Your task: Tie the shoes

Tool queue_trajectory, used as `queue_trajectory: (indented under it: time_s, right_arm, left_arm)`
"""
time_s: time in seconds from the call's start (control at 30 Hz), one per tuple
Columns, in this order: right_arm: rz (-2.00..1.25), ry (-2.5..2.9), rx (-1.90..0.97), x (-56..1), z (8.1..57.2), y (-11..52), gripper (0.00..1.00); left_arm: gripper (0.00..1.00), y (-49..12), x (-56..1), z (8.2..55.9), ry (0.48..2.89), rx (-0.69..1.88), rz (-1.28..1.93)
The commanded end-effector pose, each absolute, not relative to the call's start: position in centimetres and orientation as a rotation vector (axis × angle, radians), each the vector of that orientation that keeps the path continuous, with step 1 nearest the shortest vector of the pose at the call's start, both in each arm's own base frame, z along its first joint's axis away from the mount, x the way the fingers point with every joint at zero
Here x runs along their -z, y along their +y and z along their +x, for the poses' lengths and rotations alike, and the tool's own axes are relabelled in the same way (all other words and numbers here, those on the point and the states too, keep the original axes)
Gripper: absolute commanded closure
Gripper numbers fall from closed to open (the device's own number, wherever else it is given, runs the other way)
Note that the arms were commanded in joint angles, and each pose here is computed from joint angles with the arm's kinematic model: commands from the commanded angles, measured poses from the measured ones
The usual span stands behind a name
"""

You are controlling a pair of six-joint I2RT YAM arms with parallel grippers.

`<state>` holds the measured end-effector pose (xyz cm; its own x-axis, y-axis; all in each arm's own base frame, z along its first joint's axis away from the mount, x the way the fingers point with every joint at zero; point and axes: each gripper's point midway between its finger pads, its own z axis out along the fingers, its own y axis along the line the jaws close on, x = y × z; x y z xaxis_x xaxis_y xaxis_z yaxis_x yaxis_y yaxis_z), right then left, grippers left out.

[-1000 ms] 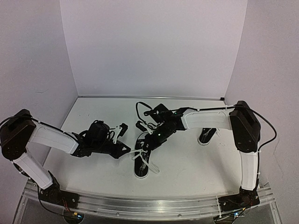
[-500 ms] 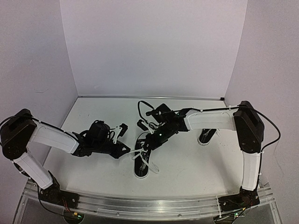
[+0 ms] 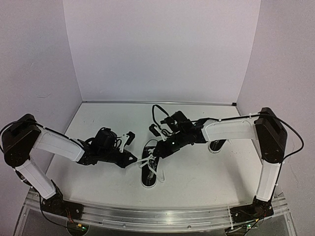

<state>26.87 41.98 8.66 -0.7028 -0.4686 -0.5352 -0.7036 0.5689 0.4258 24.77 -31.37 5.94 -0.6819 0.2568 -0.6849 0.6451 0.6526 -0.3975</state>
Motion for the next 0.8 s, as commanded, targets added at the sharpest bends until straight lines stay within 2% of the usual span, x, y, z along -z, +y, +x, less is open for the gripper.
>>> queue_trajectory:
  time_s: [0.0,0.27,0.4,0.47,0.63,0.77]
  right_arm:
    - [-0.912,2.342,-0.943,-11.6,27.4,42.8,1.00]
    - [-0.889,2.334,-0.958,-11.6,27.2,42.5,1.00]
    - [-0.884,2.340,-0.999,-11.2,26.9,43.0,1.00]
    - [-0.882,2.337,-1.008,-11.2,26.9,43.1,1.00]
    - [-0.884,2.337,-1.015,-11.1,26.9,43.2,1.00]
    - [-0.883,2.345,-1.019,-10.8,26.9,43.3,1.00]
  left_arm:
    - [1.00,-31.6,-6.7,25.9,2.265,0.843,0.669]
    - [1.00,-31.2,-6.9,26.3,2.266,0.804,0.663]
    - [0.99,-31.9,-9.0,25.8,2.162,0.857,0.741]
    - [0.92,-31.7,-10.4,25.7,2.097,0.855,0.754]
    - [0.67,-29.8,-15.2,25.3,1.914,0.768,0.777]
    - [0.57,-27.8,-17.3,24.6,1.792,0.663,0.797]
